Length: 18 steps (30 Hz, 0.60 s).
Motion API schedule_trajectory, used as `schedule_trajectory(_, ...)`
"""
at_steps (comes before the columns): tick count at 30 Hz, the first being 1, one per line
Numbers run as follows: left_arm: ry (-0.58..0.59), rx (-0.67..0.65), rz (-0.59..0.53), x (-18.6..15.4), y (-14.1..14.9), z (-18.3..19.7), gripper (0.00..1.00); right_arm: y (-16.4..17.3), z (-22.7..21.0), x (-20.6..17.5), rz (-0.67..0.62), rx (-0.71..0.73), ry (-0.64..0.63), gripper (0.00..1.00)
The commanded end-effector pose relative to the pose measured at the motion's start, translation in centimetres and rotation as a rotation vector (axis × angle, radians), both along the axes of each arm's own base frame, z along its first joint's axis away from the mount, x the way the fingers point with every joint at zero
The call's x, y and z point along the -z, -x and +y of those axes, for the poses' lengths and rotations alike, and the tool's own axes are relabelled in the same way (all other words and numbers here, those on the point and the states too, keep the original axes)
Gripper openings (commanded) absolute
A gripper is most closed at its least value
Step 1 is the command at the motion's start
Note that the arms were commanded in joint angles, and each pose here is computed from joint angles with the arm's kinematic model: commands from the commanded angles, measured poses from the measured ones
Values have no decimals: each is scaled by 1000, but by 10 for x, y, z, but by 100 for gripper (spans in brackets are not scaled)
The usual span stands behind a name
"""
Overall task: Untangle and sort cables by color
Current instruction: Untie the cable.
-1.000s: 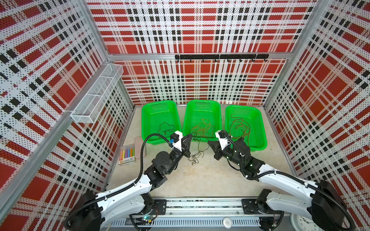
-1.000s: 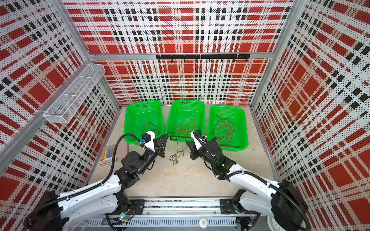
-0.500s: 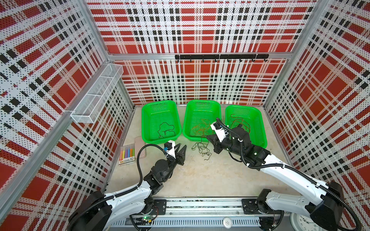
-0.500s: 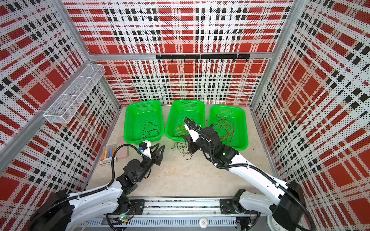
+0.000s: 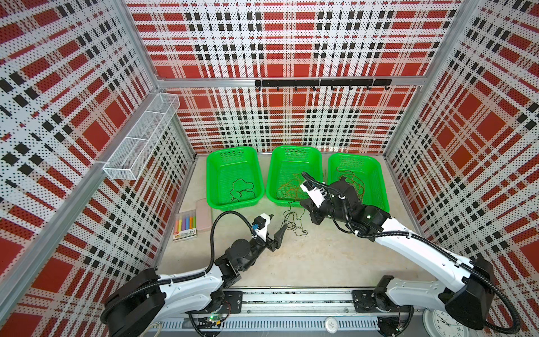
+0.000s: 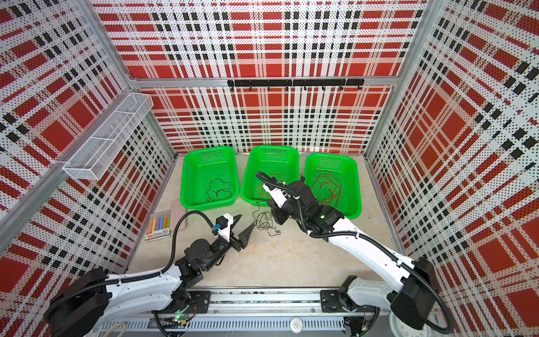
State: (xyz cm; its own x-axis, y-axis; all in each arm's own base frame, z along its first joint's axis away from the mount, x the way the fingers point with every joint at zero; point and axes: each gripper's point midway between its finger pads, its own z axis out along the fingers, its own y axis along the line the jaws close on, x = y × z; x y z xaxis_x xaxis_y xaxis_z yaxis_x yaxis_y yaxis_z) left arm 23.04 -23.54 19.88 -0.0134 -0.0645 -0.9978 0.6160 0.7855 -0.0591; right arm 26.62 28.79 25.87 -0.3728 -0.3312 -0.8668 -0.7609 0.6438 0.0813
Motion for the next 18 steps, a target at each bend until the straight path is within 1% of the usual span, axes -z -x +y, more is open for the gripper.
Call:
schedule_trajectory(1, 18, -3, -112, -35, -4, -7, 80, 4, 3, -10, -25, -45, -1, 0)
schedule_trajectory(4, -14, -37, -142, -45, -16, -14, 83, 9, 5, -15, -37, -78, -11, 0)
schedule_trajectory(6, -23, -40, -151, -53, -27, -22, 83, 11, 5, -20, -50, -87, -20, 0)
schedule_trajectory(7, -39, -35, -153, -53, -32, -27, 83, 12, 5, -22, -56, -92, -21, 0)
schedule_trajectory(8, -48, -38, -154, -55, -39, -33, 79, 13, 5, -24, -63, -98, -20, 0)
schedule_trajectory(10, -63, -36, -162, -59, -50, -41, 65, 14, 3, -32, -81, -98, -24, 0)
schedule_trajectory(12, -58, -83, -169, -69, -61, -43, 41, 12, -2, -40, -102, -74, -13, 0)
schedule_trajectory(14, -46, -114, -193, -85, -65, -41, 22, 8, -9, -52, -131, -39, 1, 0)
schedule_trajectory(16, -33, -132, -220, -103, -66, -39, 5, 4, -16, -64, -165, -6, 16, 0)
schedule_trajectory(17, -32, -135, -236, -115, -65, -38, 0, 2, -20, -71, -182, 15, 20, 0)
schedule_trajectory(18, -29, -143, -248, -125, -64, -36, 0, 1, -23, -76, -195, 29, 26, 0)
